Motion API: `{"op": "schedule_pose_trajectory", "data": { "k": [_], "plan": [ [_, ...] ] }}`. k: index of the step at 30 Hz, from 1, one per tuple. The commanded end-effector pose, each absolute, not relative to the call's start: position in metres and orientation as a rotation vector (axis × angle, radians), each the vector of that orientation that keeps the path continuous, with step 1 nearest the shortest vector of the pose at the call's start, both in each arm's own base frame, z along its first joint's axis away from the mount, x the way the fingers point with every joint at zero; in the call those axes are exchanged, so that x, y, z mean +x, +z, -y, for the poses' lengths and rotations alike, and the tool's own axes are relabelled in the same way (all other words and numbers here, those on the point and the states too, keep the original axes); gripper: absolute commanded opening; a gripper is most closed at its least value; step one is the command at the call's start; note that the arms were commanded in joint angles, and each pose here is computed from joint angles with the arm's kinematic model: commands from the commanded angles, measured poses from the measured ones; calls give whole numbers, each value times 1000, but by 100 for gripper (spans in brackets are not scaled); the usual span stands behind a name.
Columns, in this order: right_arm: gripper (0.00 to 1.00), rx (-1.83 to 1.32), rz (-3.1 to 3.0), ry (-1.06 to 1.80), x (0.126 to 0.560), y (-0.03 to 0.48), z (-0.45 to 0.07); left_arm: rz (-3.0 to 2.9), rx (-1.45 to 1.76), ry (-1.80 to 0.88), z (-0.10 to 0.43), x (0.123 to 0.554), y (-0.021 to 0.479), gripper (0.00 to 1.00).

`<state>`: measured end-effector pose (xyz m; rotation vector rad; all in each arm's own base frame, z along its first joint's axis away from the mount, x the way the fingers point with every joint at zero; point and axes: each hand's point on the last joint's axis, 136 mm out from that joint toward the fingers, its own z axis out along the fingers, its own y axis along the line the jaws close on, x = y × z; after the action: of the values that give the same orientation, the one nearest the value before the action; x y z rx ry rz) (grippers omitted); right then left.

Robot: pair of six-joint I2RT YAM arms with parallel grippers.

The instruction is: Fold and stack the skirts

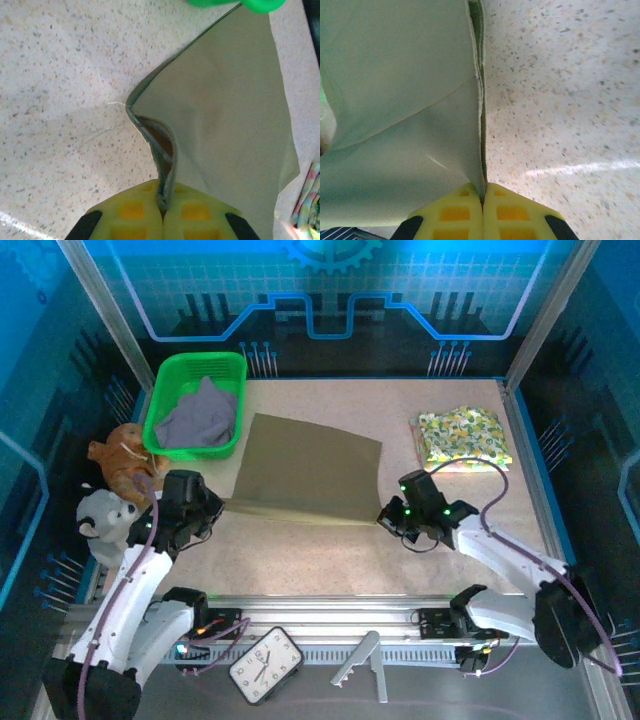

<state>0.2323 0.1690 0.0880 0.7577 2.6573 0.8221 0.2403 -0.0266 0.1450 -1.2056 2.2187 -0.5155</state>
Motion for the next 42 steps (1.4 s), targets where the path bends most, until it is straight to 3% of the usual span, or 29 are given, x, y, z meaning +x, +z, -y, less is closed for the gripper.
{"op": "schedule_pose_trajectory", "data": {
  "k": [1, 9, 19, 28, 42],
  "plan": [
    [0, 913, -2645, 631, 217, 78, -123, -2220, -1168, -461, 21, 239, 166, 0],
    [0, 808, -2477, 684, 289, 127, -113, -2281, -883, -426, 36, 319, 213, 0],
    [0, 699, -2456, 711, 381, 135, -128, -2328, -648, -297, 45, 433, 223, 0],
    [0, 631, -2560, 704, 427, 108, -137, -2422, -696, -236, 46, 478, 180, 0],
    [3, 629, -2573, 718, 474, 94, -133, -2442, -639, -190, 50, 540, 164, 0]
  ]
}}
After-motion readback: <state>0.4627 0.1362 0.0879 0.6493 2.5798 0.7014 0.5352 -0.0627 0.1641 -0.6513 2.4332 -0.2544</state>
